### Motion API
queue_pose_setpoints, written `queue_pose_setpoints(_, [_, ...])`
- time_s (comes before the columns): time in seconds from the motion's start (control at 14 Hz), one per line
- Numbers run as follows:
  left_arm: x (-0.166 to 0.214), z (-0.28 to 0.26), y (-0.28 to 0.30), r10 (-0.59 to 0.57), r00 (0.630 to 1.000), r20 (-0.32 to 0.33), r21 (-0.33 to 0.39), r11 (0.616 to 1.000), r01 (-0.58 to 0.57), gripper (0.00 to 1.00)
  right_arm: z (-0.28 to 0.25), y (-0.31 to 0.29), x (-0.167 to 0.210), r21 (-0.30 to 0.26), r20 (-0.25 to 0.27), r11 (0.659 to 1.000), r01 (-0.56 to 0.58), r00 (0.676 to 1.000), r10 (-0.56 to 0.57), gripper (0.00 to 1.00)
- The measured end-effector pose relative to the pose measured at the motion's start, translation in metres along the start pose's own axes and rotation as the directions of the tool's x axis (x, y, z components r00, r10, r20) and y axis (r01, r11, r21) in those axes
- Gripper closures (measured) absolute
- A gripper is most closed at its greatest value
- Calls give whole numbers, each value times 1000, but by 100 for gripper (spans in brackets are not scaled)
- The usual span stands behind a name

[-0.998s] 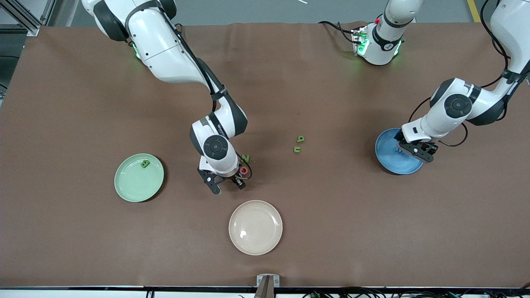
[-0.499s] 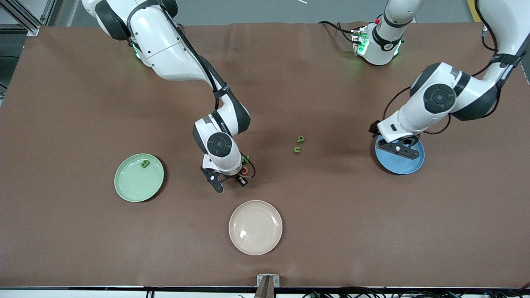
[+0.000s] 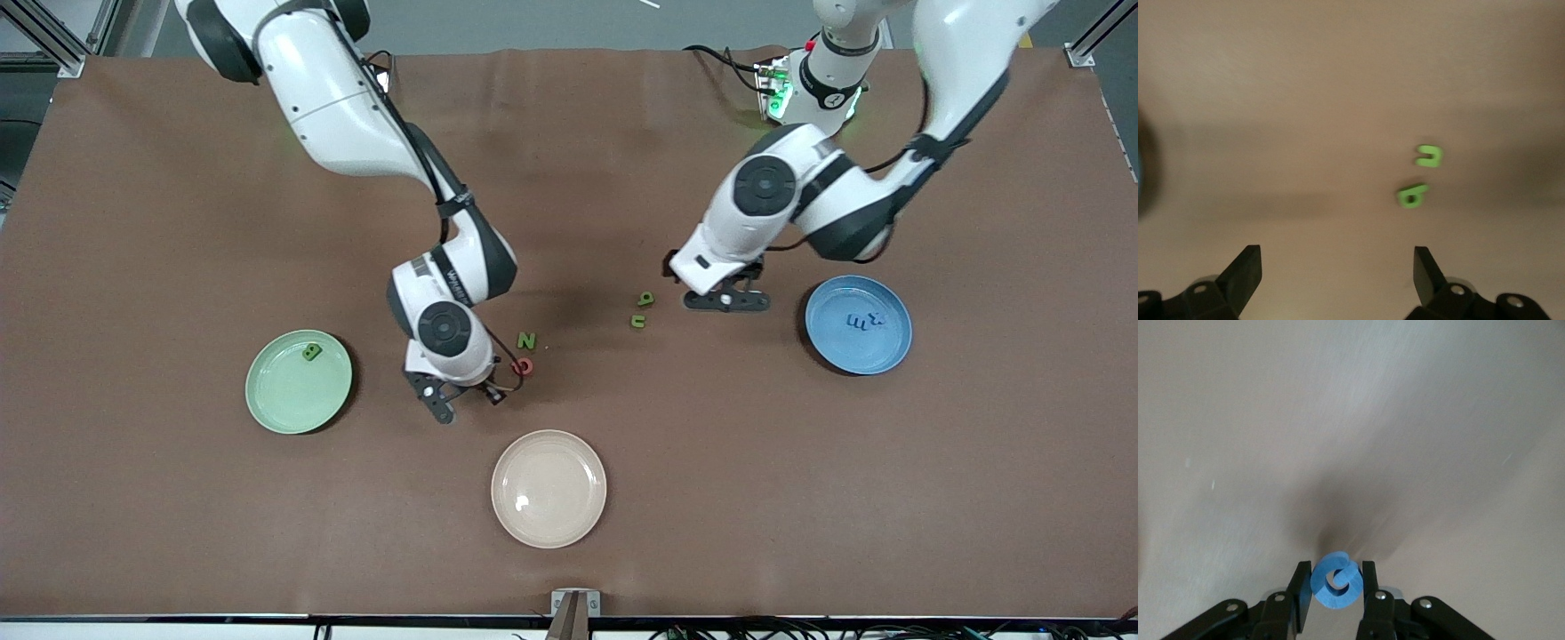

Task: Sort upper and lower case letters into plates
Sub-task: 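Drop the G into the green plate while the left gripper grasps green b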

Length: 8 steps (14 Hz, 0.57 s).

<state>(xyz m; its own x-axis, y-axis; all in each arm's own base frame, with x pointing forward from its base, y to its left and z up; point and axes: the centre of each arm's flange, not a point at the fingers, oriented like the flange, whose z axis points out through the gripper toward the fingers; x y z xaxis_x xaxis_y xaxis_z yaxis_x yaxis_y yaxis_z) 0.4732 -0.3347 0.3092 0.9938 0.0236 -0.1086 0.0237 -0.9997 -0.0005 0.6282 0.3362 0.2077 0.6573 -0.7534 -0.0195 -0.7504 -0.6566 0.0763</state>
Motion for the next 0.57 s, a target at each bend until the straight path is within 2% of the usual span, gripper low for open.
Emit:
queue_pose_setpoints(0.14, [-11, 25, 25, -99, 995, -3, -5, 995, 99, 0, -23, 33, 45, -7, 16, 998, 63, 998, -63, 66])
queue_pose_setpoints(0.43, [-24, 66, 56, -212, 977, -23, -20, 977, 211, 0, -48, 105, 122, -7, 52, 985, 175, 983, -174, 66])
queue_pose_setpoints(0.57, [-28, 77, 64, -233, 972, -24, -33, 972, 232, 0, -51, 131, 153, -2, 62, 974, 226, 972, -225, 66])
